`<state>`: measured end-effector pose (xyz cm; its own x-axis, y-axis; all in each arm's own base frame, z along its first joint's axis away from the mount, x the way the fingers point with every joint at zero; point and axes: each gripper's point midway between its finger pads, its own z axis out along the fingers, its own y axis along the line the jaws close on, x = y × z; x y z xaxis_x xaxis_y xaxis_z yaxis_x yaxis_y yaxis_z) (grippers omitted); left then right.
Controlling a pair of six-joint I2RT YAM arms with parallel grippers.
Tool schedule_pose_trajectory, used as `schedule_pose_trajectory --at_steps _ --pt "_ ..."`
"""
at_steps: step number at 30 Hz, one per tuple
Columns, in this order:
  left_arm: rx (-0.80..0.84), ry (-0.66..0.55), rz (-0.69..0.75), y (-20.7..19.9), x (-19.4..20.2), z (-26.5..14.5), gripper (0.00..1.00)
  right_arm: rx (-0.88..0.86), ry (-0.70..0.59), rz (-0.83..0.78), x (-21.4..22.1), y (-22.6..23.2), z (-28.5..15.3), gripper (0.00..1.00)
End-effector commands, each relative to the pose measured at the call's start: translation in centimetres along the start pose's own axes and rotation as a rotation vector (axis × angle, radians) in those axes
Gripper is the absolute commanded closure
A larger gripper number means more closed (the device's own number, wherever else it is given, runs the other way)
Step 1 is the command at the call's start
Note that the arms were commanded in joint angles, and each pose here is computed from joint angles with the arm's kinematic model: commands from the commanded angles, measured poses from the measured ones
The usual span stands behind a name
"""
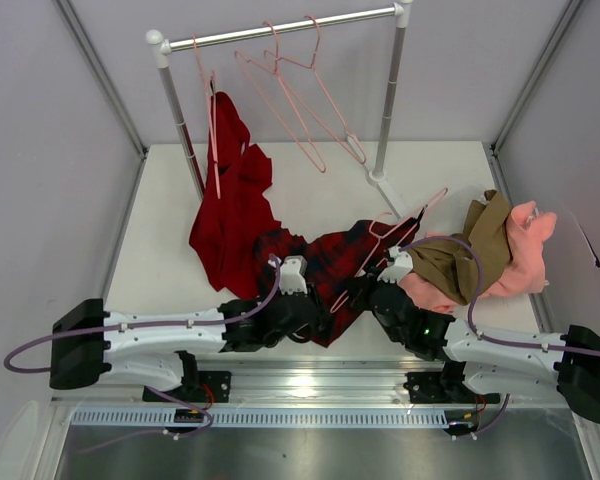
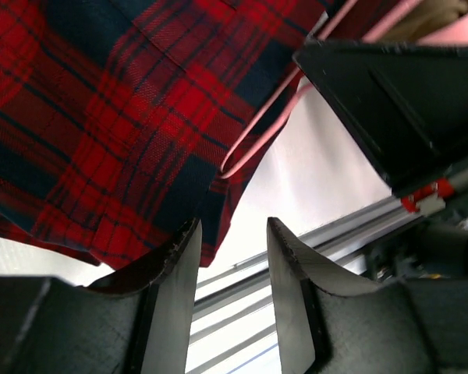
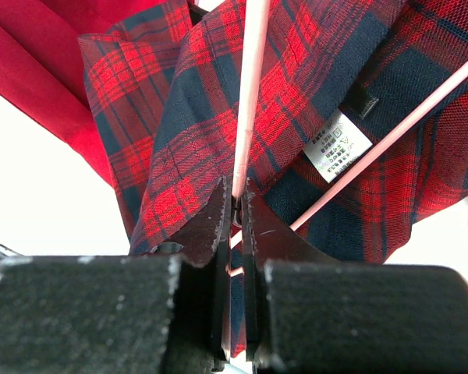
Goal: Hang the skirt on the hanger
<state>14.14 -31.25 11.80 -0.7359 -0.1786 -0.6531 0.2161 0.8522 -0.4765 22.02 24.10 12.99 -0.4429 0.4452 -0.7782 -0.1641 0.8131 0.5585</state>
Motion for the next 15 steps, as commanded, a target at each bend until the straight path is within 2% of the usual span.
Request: schedule_pose_trajectory --at_steps 1,5,15 --pt "0.005 -0.002 -0.165 -0.4 -0.4 0.6 0.55 0.040 -0.049 0.026 -1.0 -0.6 0.1 1.00" --pt "-0.002 0.040 -0.298 0.0 0.9 1.3 0.57 0.048 -0.043 0.027 -0.8 -0.9 0.2 1.00" --pt "-0.075 0.035 -0.455 1.3 1.6 2.2 0.59 0.046 -0.036 0.029 -0.8 -0.8 0.3 1.00"
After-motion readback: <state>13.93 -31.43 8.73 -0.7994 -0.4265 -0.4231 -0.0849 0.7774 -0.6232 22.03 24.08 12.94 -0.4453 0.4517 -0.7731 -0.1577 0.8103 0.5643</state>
